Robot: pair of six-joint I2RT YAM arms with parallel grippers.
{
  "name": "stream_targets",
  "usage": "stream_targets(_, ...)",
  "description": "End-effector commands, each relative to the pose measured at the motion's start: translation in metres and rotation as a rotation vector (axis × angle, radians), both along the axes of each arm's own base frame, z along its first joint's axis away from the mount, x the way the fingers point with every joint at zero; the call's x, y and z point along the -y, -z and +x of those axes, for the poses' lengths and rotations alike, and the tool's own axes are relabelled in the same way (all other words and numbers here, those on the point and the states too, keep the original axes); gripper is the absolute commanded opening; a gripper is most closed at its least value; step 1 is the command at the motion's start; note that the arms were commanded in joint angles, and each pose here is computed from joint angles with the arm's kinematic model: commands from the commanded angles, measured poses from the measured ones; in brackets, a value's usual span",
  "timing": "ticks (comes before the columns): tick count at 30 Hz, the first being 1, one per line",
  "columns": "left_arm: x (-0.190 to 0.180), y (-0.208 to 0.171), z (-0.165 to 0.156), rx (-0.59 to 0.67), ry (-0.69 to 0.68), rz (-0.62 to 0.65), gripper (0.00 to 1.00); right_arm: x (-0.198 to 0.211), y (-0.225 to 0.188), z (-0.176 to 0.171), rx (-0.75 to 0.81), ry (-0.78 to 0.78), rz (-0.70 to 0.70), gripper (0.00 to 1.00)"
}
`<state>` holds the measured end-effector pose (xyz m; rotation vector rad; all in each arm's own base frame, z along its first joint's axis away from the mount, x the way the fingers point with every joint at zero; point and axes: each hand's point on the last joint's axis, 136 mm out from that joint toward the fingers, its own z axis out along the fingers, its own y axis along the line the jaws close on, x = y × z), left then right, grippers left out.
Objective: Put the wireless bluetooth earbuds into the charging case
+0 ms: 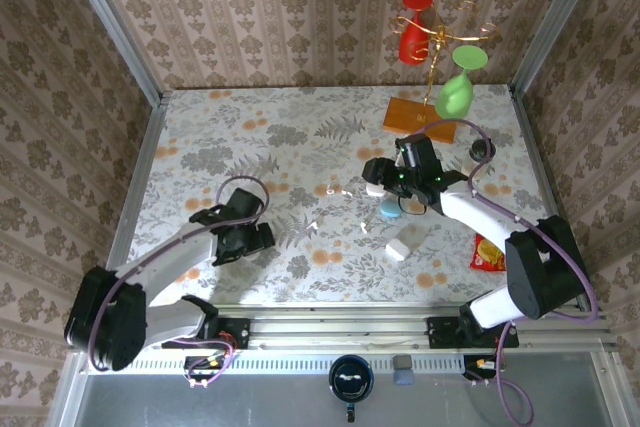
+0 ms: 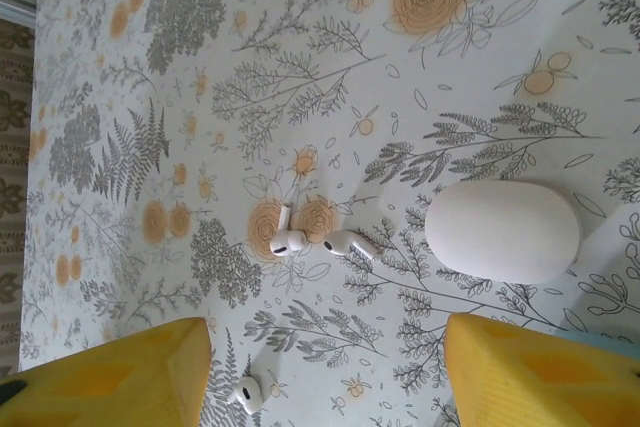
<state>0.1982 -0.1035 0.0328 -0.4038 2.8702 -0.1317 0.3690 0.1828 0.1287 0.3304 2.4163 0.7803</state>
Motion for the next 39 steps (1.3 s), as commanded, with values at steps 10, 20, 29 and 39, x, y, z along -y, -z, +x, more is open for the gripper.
stream_targets(10, 0.010, 0.012, 0.004, -0.092, -0.057, 0.031, 0.77, -0.011, 0.003, 0.005, -0.006, -0.027, 0.031, 0.64)
stream_targets(20, 0.003, 0.017, 0.011, -0.060, -0.156, 0.017, 0.61, -0.023, 0.004, 0.011, -0.014, -0.063, 0.055, 0.63)
stream_targets(29, 0.006, 0.014, 0.014, -0.034, -0.178, -0.034, 0.37, -0.038, -0.004, 0.004, 0.023, -0.118, 0.061, 0.63)
stream_targets(39, 0.029, -0.056, 0.068, 0.209, -0.232, -0.237, 0.36, -0.082, -0.033, -0.016, 0.287, -0.343, -0.022, 0.62)
